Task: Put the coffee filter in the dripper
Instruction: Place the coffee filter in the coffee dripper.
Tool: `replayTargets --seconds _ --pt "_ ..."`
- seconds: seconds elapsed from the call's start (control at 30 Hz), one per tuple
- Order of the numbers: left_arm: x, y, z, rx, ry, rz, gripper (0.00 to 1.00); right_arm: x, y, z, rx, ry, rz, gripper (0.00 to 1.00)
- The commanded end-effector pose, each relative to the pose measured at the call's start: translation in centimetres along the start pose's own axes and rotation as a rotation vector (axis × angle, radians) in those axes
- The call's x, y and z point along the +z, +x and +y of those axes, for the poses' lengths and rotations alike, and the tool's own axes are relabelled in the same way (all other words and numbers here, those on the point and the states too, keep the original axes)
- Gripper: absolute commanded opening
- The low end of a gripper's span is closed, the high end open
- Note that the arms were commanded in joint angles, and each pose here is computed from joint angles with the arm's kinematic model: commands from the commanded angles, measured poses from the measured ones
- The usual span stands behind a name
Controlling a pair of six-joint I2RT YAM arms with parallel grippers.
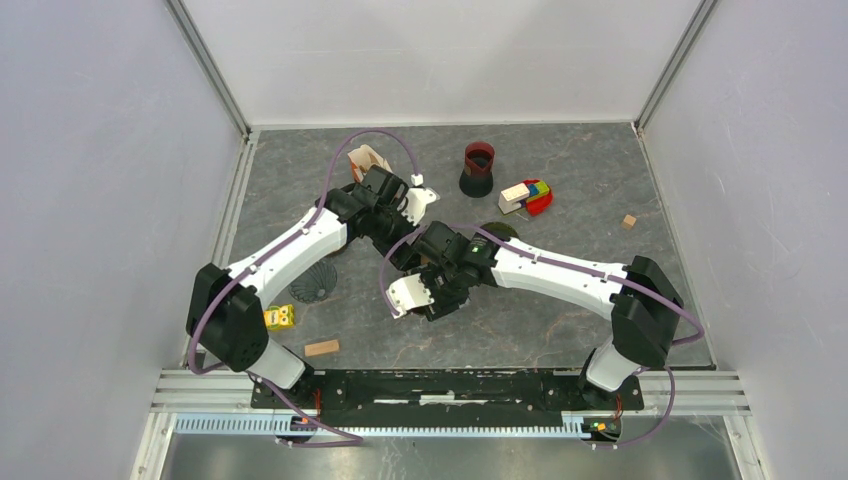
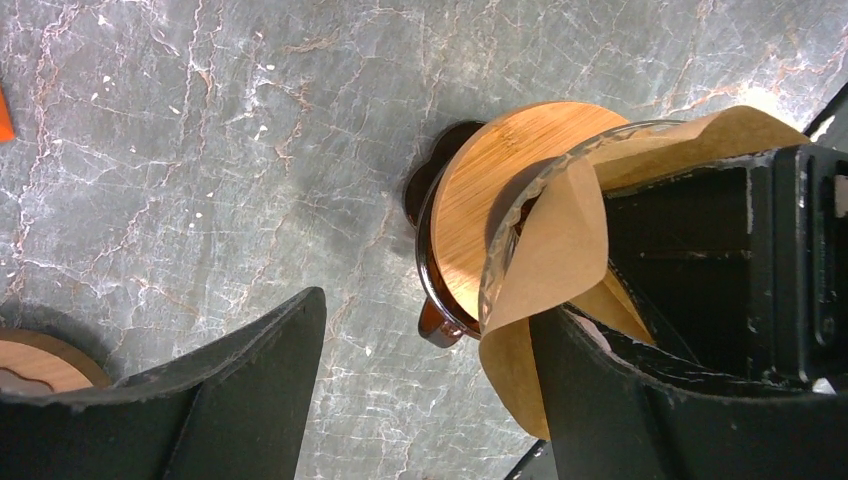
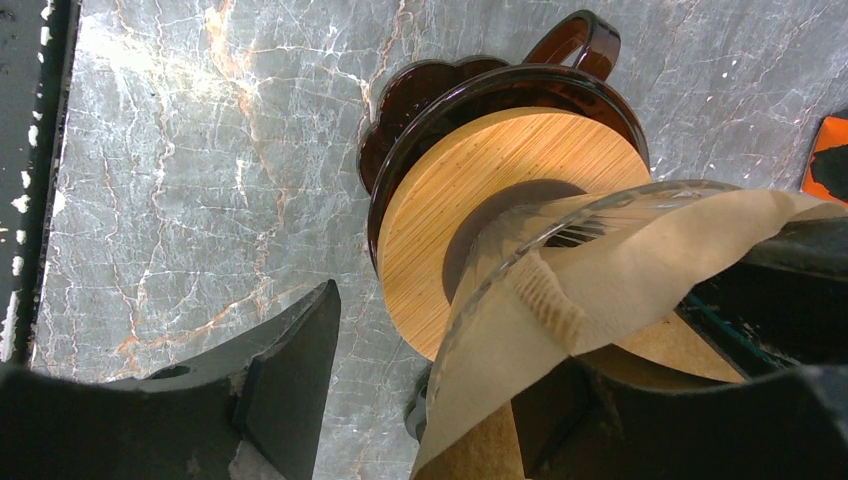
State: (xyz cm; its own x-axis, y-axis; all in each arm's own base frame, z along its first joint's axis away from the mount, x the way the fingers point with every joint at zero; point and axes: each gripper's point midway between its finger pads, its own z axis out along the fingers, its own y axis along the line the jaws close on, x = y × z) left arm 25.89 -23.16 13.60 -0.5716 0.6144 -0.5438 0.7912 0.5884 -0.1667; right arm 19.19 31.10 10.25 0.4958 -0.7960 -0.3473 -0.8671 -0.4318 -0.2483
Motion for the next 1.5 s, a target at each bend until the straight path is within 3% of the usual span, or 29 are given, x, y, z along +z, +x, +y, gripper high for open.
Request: replayTargets --seconds 0.0,0.97,1.47 --pt "0.5 -0.6 0.4 0.02 -0.019 -0.026 0.8 -0.4 -0.6 -0.1 -0.012 0.014 -0.029 0.66" --pt "0.0 -0.5 0.7 0.092 -0.042 -0.035 0.8 2.4 0.4 1.6 0.005 -0.056 -0.019 0.73" --pt "-2.3 -2.4 0.2 0.149 -0.046 -0.102 0.87 -0.5 -1.4 -0.6 -0.004 0.021 -0.058 0.8"
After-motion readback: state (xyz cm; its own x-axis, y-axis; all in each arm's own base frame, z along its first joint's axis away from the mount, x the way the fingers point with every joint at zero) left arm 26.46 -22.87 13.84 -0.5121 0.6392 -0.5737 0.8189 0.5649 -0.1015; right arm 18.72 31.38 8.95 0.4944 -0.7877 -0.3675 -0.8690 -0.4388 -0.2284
